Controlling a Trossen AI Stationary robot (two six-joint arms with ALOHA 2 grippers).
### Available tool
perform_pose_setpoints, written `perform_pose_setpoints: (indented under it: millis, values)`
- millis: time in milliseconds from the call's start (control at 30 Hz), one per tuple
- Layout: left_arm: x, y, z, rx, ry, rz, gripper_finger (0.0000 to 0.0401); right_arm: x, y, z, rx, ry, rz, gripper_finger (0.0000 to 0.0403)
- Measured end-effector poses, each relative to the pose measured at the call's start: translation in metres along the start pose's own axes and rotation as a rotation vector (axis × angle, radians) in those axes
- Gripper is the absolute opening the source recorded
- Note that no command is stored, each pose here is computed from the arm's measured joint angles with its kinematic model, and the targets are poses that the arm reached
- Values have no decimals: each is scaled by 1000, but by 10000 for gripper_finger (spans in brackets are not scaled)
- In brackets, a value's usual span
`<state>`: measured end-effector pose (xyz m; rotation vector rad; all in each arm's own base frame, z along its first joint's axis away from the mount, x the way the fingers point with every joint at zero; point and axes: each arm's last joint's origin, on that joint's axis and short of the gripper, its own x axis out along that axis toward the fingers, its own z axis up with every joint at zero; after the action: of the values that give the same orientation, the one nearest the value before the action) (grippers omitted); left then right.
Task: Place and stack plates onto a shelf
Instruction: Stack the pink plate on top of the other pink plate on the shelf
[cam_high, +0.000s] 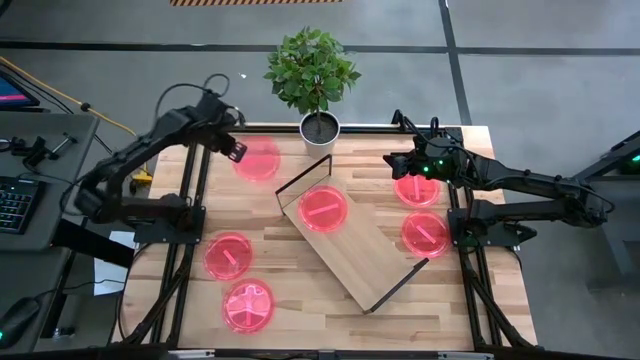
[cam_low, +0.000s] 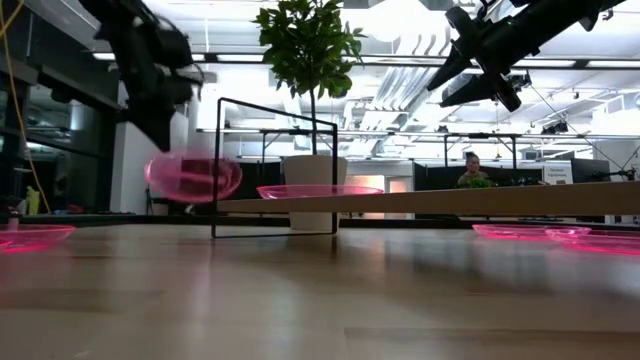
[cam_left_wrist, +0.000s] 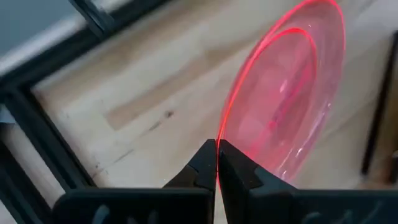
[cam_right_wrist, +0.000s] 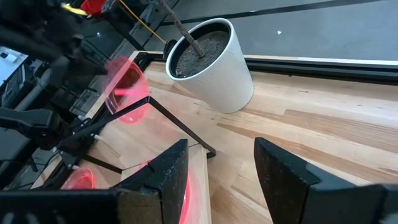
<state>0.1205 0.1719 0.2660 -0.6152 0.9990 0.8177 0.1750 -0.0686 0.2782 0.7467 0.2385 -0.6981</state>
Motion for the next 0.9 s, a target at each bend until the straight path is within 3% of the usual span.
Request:
perform_pose_setpoints:
  millis: [233,433,567,700,900]
  values:
    - [-60,-13,-21,-67,-266,-59,0,0,-1,-1,-3,6,-6,167]
    - [-124,-28,-26,-74,-535,-183,0,0,-1,-1,-3,6,-6,167]
    - [-145,-47,-24,-43,-569,-295,0,0,0,0,7,4,-4,167]
    - [-142,-84,-17,16,-541,-409,0,0,0,-1,7,4,-5,167]
    - [-124,-170,-19,123,-530,-569,0,0,0,-1,6,4,-5,167]
